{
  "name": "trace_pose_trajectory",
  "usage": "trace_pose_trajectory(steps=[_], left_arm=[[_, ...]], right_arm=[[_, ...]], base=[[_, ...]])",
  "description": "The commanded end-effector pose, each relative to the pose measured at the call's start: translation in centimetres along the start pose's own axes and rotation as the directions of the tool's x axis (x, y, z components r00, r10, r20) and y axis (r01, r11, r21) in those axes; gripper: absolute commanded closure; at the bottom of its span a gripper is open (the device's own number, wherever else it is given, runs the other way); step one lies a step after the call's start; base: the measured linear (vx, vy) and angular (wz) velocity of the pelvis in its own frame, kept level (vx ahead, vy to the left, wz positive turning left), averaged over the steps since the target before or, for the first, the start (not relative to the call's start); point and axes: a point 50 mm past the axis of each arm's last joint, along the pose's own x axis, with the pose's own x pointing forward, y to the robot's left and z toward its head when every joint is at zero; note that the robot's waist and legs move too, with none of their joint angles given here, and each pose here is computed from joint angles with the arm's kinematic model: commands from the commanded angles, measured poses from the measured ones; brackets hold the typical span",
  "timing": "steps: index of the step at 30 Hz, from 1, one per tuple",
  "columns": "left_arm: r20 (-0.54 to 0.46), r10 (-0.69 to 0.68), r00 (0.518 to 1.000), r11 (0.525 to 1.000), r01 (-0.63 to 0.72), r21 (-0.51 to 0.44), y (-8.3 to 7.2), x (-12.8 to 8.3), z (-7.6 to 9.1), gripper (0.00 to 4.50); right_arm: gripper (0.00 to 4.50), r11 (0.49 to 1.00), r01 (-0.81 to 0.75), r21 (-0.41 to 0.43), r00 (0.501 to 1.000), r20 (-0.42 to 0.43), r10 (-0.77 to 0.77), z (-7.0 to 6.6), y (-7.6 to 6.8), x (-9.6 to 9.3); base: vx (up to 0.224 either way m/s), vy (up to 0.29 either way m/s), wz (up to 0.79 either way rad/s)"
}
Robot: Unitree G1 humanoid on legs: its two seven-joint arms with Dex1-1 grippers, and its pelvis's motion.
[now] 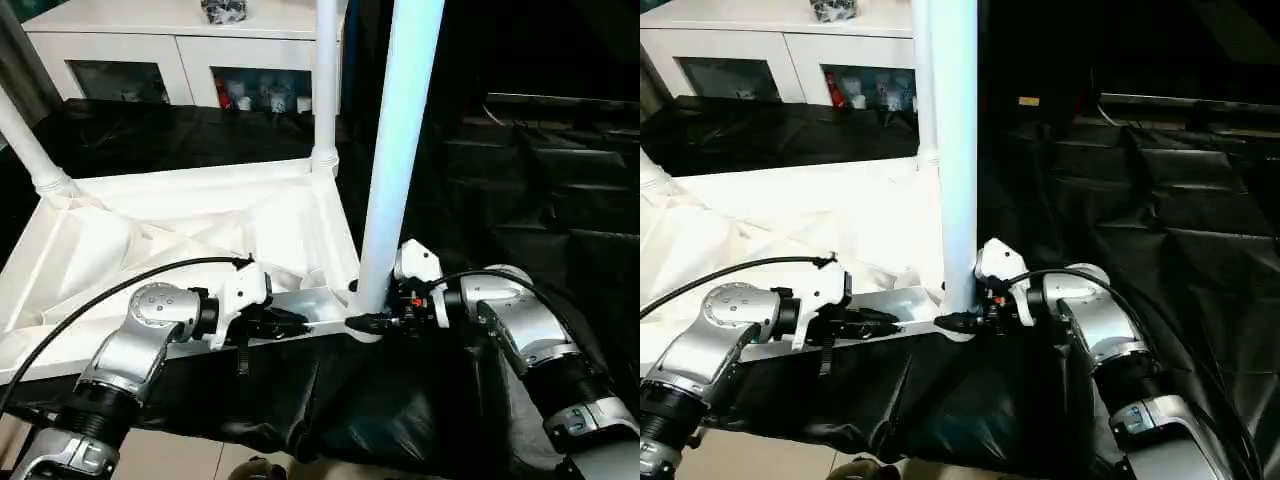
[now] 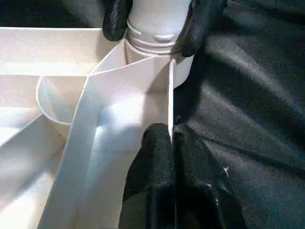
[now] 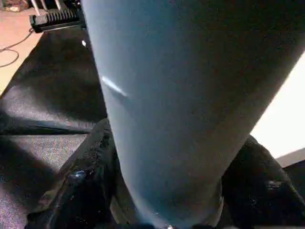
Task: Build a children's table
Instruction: Rotate leg to tighten
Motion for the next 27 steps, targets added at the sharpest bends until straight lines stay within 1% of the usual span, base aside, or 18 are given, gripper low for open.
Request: trace_pose_trajectory(steps=[1, 4, 5, 7, 8, 9, 11, 14, 16, 18, 19, 20, 21, 22, 23, 24, 25, 27], left_arm=[[0.121, 0.093, 0.988, 0.991, -0.103, 0.082, 1.3, -0.2, 2.9, 4.50], [0.081, 0.181, 0.980, 0.980, -0.187, 0.073, 1.9, 1.3, 2.6, 4.50], [0.081, 0.181, 0.980, 0.980, -0.187, 0.073, 1.9, 1.3, 2.6, 4.50], [0.071, 0.246, 0.967, 0.966, -0.250, 0.060, 2.4, 2.4, 2.7, 4.50], [0.073, 0.291, 0.954, 0.953, -0.295, 0.062, 2.7, 3.4, 3.1, 4.50], [0.080, 0.321, 0.944, 0.944, -0.326, 0.056, 2.8, 4.5, 3.7, 4.50], [0.089, 0.361, 0.928, 0.931, -0.365, 0.026, 3.1, 6.1, 4.6, 4.50], [0.092, 0.381, 0.920, 0.923, -0.384, 0.013, 3.1, 7.5, 5.2, 4.50], [0.093, 0.385, 0.918, 0.922, -0.388, 0.008, 3.1, 7.7, 5.3, 4.50], [0.100, 0.396, 0.913, 0.917, -0.399, 0.008, 3.1, 8.6, 5.7, 4.50], [0.102, 0.397, 0.912, 0.917, -0.400, 0.011, 3.1, 8.7, 5.8, 4.50], [0.106, 0.390, 0.915, 0.919, -0.395, 0.022, 3.1, 8.8, 5.9, 4.50], [0.107, 0.388, 0.915, 0.919, -0.393, 0.024, 3.0, 8.8, 5.9, 4.50], [0.111, 0.383, 0.917, 0.921, -0.388, 0.030, 3.0, 8.7, 5.9, 4.50], [0.117, 0.368, 0.922, 0.926, -0.375, 0.045, 2.9, 8.3, 5.7, 4.50], [0.117, 0.368, 0.922, 0.926, -0.375, 0.045, 2.9, 8.3, 5.7, 4.50], [0.131, 0.345, 0.929, 0.933, -0.354, 0.058, 2.7, 7.8, 5.6, 4.50], [0.162, 0.292, 0.943, 0.949, -0.307, 0.072, 2.4, 7.0, 5.5, 4.50]], right_arm=[[1.86, 0.996, -0.072, 0.054, 0.997, 0.001, 0.072, -1.1, 1.4, 1.8], [1.87, 0.980, 0.174, 0.099, 0.984, 0.024, -0.177, -0.9, -0.3, 2.9], [1.87, 0.980, 0.174, 0.099, 0.984, 0.024, -0.177, -0.9, -0.3, 2.9], [1.87, 0.937, 0.312, 0.157, 0.947, 0.032, -0.320, -0.8, -1.3, 3.6], [1.87, 0.899, 0.389, 0.200, 0.914, 0.042, -0.404, -0.6, -1.9, 4.2], [1.87, 0.876, 0.422, 0.234, 0.895, 0.050, -0.444, -0.3, -2.0, 4.9], [1.87, 0.852, 0.453, 0.264, 0.873, 0.064, -0.484, 0.4, -2.0, 6.2], [1.88, 0.793, 0.520, 0.316, 0.825, 0.052, -0.562, 0.9, -2.1, 7.6], [1.88, 0.783, 0.531, 0.323, 0.817, 0.049, -0.575, 1.0, -2.1, 7.9], [1.88, 0.764, 0.601, 0.233, 0.779, 0.042, -0.625, 1.5, -2.1, 8.7], [1.88, 0.760, 0.612, 0.220, 0.772, 0.043, -0.634, 1.6, -2.2, 8.8], [1.53, 0.753, 0.616, 0.233, 0.766, 0.048, -0.641, 1.7, -2.2, 8.9], [1.32, 0.753, 0.613, 0.241, 0.767, 0.050, -0.640, 1.7, -2.2, 8.9], [1.32, 0.753, 0.602, 0.266, 0.770, 0.059, -0.636, 1.8, -2.3, 8.8], [1.16, 0.757, 0.589, 0.282, 0.776, 0.065, -0.628, 1.9, -2.4, 8.6], [1.16, 0.757, 0.589, 0.282, 0.776, 0.065, -0.628, 1.9, -2.4, 8.6], [1.03, 0.765, 0.600, 0.234, 0.776, 0.058, -0.627, 1.8, -2.6, 8.2], [0.81, 0.771, 0.606, 0.197, 0.777, 0.059, -0.626, 1.6, -2.9, 7.5]], base=[[0.000, 0.000, 0.00], [0.000, 0.000, 0.00], [0.000, 0.000, 0.00], [0.000, 0.000, 0.00], [0.000, 0.000, 0.00], [0.000, 0.000, 0.00], [0.000, 0.000, 0.00], [0.000, 0.000, 0.00], [0.000, 0.000, 0.00], [0.000, 0.000, 0.00], [0.000, 0.000, 0.00], [0.000, 0.000, 0.00], [0.000, 0.000, 0.00], [0.000, 0.000, 0.00], [0.000, 0.000, 0.00], [0.000, 0.000, 0.00], [0.000, 0.000, 0.00], [0.000, 0.000, 0.00]])
